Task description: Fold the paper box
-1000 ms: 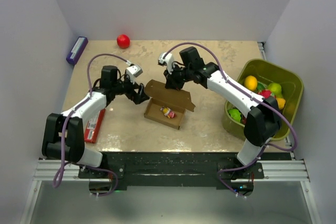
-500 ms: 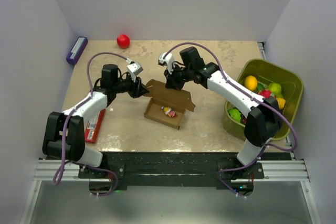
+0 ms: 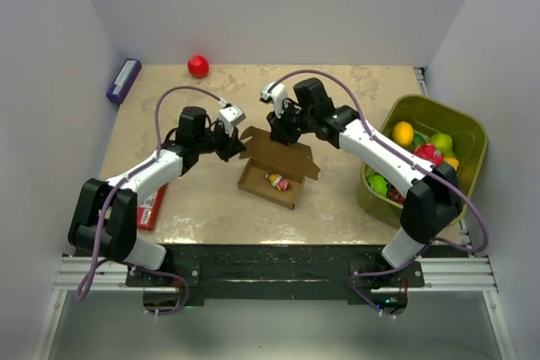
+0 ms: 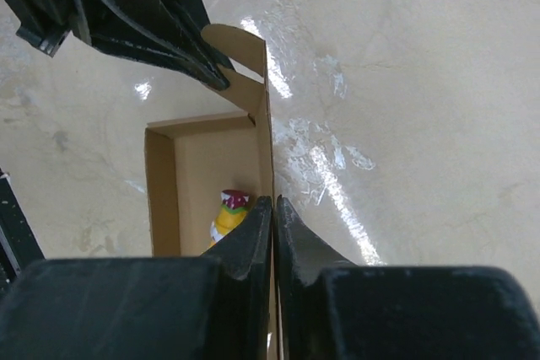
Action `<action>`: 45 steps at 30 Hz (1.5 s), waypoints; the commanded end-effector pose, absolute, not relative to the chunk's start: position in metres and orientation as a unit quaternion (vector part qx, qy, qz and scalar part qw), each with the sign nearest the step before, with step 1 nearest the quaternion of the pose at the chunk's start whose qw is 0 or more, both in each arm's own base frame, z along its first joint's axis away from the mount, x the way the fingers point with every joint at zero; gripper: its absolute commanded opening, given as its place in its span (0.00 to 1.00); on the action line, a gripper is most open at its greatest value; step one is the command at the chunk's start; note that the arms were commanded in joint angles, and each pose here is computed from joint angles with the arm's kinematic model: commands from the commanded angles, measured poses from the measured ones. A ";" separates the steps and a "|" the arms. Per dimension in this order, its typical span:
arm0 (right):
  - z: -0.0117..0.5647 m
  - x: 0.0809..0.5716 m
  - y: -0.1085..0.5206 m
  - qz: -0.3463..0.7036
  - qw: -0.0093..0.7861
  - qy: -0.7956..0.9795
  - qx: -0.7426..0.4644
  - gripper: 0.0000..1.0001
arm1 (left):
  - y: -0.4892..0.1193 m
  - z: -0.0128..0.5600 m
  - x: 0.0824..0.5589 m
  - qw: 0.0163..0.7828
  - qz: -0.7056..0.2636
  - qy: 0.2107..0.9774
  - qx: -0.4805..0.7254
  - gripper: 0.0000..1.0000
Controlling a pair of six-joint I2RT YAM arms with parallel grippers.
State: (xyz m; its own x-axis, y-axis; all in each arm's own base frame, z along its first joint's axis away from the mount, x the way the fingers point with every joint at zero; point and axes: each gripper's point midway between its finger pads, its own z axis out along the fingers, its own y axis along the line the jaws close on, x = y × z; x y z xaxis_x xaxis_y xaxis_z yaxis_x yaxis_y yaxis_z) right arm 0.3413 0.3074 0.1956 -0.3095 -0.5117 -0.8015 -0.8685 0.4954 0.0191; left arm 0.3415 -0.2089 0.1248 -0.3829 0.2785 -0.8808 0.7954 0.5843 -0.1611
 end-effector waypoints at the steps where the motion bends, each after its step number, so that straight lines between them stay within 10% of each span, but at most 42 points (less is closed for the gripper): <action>1: 0.256 0.355 0.302 0.228 0.475 0.764 -0.373 0.40 | -0.198 0.124 0.351 0.445 -0.237 0.796 0.335 0.00; 3: 0.252 0.354 0.293 0.223 0.475 0.778 -0.346 0.64 | -0.195 0.124 0.352 0.448 -0.228 0.795 0.340 0.00; 18: 0.205 0.332 0.201 0.184 0.496 0.824 -0.205 0.82 | -0.190 0.133 0.348 0.456 -0.218 0.782 0.365 0.00; 45: 0.150 0.331 0.207 0.167 0.435 0.856 -0.225 0.49 | -0.190 0.133 0.350 0.458 -0.219 0.783 0.359 0.00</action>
